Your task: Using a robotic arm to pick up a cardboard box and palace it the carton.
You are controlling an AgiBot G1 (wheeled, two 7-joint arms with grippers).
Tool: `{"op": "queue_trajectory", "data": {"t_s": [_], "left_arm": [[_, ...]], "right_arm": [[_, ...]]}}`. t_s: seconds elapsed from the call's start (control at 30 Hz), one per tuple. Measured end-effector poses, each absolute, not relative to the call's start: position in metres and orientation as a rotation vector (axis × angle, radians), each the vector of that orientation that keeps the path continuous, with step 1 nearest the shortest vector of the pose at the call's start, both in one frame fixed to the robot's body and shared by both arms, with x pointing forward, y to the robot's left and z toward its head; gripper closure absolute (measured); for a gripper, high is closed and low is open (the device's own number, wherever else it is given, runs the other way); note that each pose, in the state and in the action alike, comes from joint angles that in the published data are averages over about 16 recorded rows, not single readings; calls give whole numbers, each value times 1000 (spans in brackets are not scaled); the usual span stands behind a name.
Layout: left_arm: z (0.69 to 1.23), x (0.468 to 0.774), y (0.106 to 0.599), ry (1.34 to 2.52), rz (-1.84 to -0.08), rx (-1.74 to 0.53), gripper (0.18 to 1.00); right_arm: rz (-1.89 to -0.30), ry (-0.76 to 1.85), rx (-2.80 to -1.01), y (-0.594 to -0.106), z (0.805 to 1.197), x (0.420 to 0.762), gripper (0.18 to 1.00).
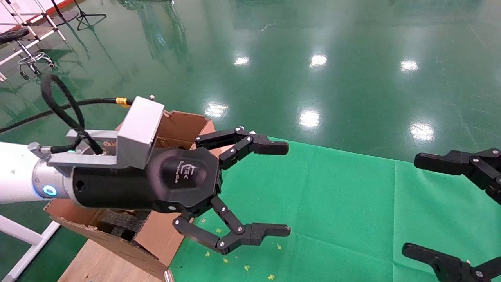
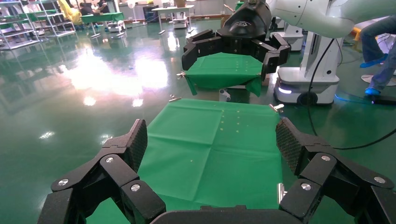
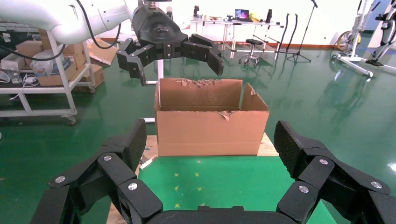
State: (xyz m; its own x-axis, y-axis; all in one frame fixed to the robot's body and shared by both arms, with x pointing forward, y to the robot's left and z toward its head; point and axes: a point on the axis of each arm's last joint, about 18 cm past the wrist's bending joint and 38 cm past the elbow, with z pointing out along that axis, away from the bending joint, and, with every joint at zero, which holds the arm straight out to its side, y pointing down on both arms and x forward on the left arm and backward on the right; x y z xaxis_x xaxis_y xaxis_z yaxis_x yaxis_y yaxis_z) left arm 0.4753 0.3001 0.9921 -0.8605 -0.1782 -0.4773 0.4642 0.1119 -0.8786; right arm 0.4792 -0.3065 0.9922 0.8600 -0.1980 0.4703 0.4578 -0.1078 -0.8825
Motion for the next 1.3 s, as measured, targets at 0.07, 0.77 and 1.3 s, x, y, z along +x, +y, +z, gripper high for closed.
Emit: {"op": "queue_trajectory", "data": {"t_s": [0.07,0.77,1.3], "left_arm": [[992,475,300,1925,-1798,276,183],[992,476,301,1925,-1797,273,183],[992,476,301,1925,-1796,272,183]], "right_arm": [[-561,-209,-1587,-306,992,479,178],[-561,-209,-1587,-306,992,479,178],[-561,-209,-1587,-306,992,479,178]]}}
